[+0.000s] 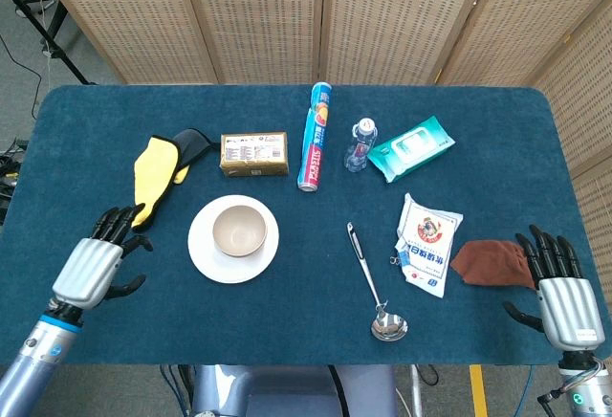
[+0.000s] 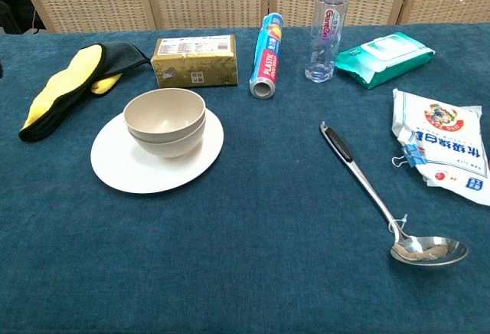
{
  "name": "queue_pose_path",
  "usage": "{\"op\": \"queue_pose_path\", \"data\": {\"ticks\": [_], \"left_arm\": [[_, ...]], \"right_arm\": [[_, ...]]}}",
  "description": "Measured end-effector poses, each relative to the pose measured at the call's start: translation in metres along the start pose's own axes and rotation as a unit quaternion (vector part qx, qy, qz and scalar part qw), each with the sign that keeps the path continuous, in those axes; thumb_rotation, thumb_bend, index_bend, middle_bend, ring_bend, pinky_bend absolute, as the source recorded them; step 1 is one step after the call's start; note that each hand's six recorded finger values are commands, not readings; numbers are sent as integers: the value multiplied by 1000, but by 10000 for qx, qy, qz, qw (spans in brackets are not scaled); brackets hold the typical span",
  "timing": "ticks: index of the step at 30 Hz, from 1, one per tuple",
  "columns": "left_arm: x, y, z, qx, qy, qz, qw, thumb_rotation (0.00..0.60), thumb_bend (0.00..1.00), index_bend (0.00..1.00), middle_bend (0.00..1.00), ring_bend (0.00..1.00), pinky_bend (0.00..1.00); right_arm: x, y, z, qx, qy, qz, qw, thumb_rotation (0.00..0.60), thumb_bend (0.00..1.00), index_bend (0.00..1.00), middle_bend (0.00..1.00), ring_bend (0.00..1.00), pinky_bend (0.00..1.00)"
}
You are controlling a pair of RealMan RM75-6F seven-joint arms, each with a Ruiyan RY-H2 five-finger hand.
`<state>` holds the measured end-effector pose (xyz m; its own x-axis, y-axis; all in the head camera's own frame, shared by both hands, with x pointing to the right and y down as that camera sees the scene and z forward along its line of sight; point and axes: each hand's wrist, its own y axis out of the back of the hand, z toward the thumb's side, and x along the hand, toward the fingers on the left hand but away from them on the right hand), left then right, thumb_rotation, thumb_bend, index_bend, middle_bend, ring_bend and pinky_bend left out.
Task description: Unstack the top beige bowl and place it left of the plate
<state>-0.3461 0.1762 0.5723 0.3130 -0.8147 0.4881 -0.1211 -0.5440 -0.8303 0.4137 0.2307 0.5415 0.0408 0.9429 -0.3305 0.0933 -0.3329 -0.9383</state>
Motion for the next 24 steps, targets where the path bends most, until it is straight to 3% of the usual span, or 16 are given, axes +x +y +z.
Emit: {"op": "queue_pose_path", "data": {"ticks": [8,24], "left_arm": [[46,-34,42,-6,12,-351,9994,600,323,487,0,0,0],[90,-64,81,39,-75,-550,9984,600,338,506,0,0,0]], "right_arm": [[-1,3,-4,-108,-55,2,9999,600,0,0,0,0,0],[-4,5,-10,-166,-136,-1,9998,600,0,0,0,0,0]]}}
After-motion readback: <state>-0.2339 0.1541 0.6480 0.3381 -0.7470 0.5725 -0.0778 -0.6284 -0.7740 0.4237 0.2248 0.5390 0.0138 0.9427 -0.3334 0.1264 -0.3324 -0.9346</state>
